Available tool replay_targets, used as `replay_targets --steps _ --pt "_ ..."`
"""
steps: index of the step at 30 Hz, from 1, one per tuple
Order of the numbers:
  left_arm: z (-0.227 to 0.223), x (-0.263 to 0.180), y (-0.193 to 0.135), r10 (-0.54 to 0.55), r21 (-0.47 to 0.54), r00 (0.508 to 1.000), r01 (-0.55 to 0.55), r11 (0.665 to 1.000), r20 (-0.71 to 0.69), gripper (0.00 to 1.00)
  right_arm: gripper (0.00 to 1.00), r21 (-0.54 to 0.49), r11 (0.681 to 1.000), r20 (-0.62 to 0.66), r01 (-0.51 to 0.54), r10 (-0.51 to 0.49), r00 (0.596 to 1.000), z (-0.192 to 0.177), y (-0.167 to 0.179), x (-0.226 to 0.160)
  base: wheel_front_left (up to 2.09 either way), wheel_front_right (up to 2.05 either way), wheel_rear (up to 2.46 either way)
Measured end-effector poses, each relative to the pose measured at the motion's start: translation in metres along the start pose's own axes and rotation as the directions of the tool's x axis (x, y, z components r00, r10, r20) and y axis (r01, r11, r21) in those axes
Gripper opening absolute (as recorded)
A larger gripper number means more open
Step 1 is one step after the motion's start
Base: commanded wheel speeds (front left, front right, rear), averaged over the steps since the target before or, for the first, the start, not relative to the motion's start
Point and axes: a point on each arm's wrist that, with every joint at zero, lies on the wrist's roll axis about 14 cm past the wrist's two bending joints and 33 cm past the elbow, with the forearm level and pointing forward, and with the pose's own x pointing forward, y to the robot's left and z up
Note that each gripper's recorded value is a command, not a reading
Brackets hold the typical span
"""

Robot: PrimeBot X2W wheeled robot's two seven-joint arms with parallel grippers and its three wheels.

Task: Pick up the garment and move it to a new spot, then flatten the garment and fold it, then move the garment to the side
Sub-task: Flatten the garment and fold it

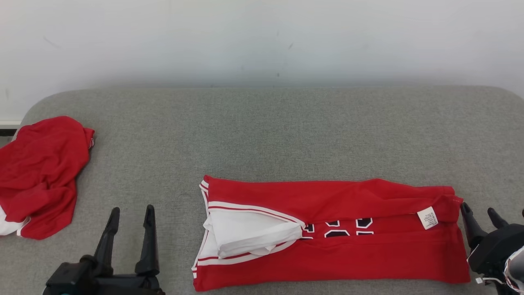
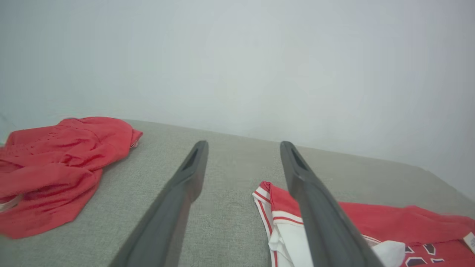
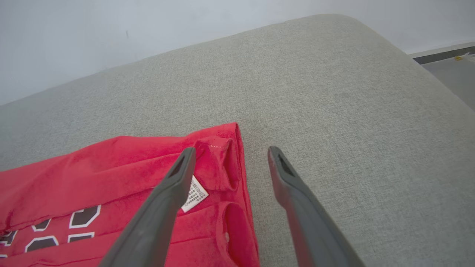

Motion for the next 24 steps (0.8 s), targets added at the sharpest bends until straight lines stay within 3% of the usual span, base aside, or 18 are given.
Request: replay_targets --steps 7,11,24 --pt "-0.013 -0.008 0.016 0.047 0.054 0.998 -0.045 0.998 -0.034 1.0 1.0 0.075 0.996 -0.038 0.042 -0.039 0.999 -0.011 -0.002 0.006 0.0 0.0 0.0" --pt "-0.028 -0.011 0.025 0.059 0.071 0.995 -0.054 0.996 -0.083 1.0 1.0 0.087 0.994 -0.06 0.064 -0.059 0.996 -0.008 -0.004 0.014 0.0 0.0 0.0" --pt "-0.048 -0.012 0.03 0.063 0.074 0.988 -0.053 0.996 -0.14 1.0 1.0 0.098 0.988 -0.215 0.122 -0.099 0.972 -0.048 -0.001 0.031 0.0 0.0 0.0"
